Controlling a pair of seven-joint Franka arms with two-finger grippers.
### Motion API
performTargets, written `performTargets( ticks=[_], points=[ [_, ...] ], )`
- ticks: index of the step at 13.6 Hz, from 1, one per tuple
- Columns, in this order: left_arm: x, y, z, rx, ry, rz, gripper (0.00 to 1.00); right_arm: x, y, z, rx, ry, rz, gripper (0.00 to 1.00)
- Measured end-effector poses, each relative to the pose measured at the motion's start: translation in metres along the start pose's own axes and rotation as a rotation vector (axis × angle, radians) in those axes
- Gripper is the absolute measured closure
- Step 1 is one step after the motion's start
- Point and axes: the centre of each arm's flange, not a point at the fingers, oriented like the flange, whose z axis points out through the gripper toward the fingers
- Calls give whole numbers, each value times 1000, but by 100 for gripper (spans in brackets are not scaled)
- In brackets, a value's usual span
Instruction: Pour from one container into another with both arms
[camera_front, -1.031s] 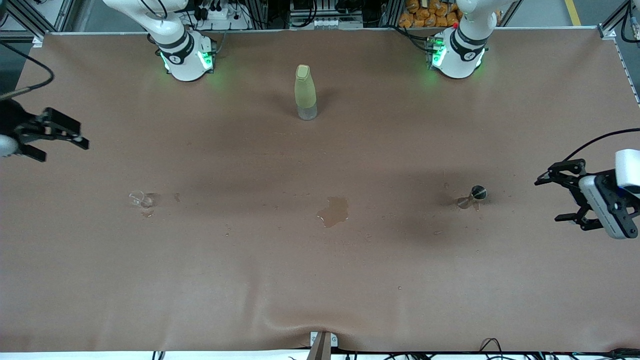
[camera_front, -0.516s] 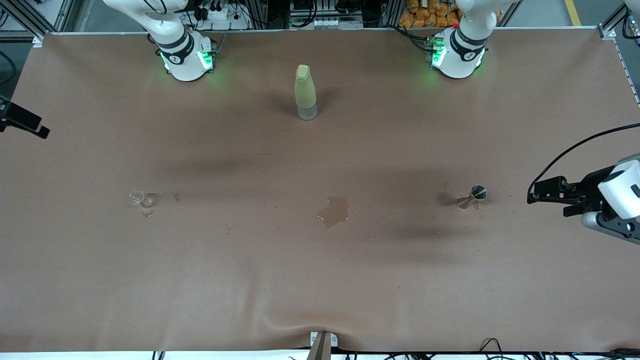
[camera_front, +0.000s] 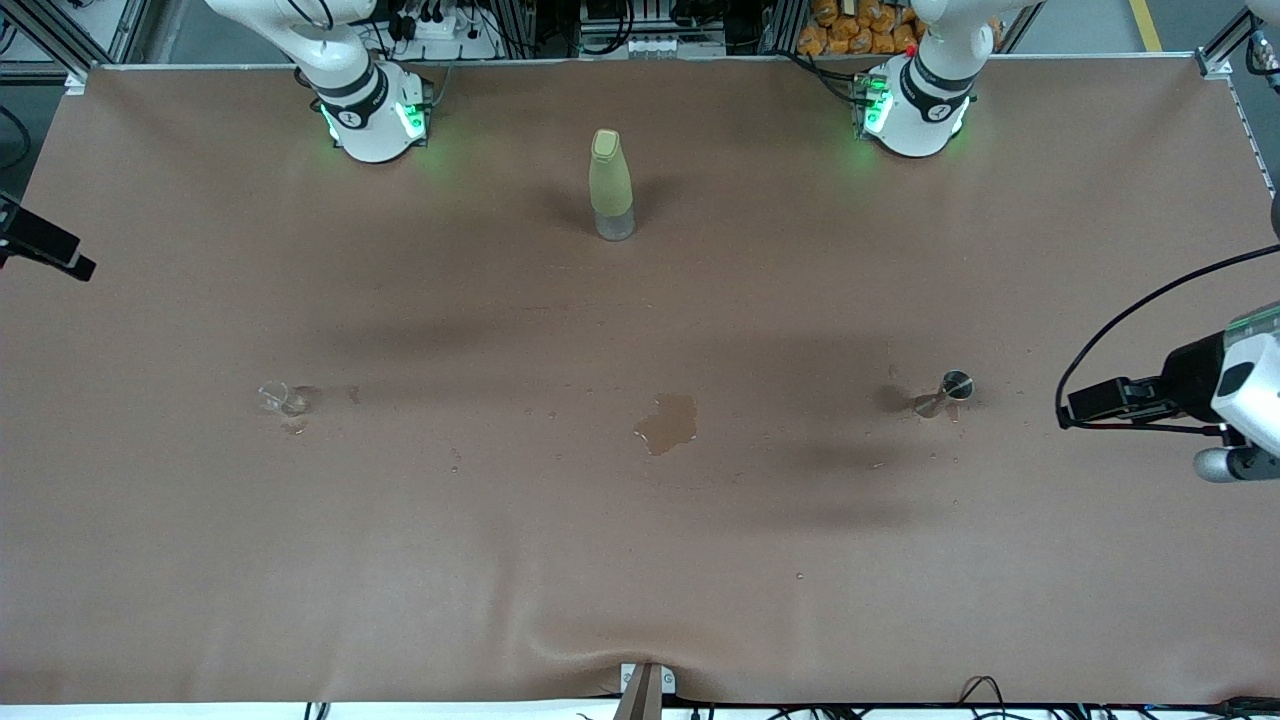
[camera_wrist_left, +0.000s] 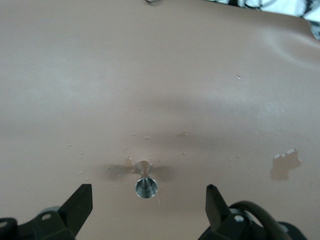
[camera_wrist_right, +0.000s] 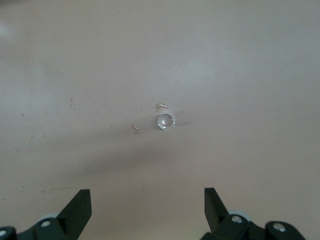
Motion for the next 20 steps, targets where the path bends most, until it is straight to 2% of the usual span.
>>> performTargets(
  ticks=[6, 9, 12, 15, 17, 20],
  points=[
    [-7, -9, -30, 34, 50, -53, 0, 1, -11, 4, 1, 4, -31, 0],
    [-8, -8, -31, 34, 52, -58, 0, 0, -14, 6, 3, -4, -67, 0],
    [-9, -4, -33, 35, 55, -53, 0, -2, -15, 9, 30, -33, -77, 0],
    [-13, 9, -32, 67, 50, -42, 0, -2, -19, 9, 33, -27, -91, 0],
    [-17, 20, -33, 102, 51, -34, 0, -1, -21, 10, 30, -17, -98, 0],
    [-27, 39, -36, 128, 50, -13, 0, 0, -25, 9, -9, -5, -115, 0]
  ],
)
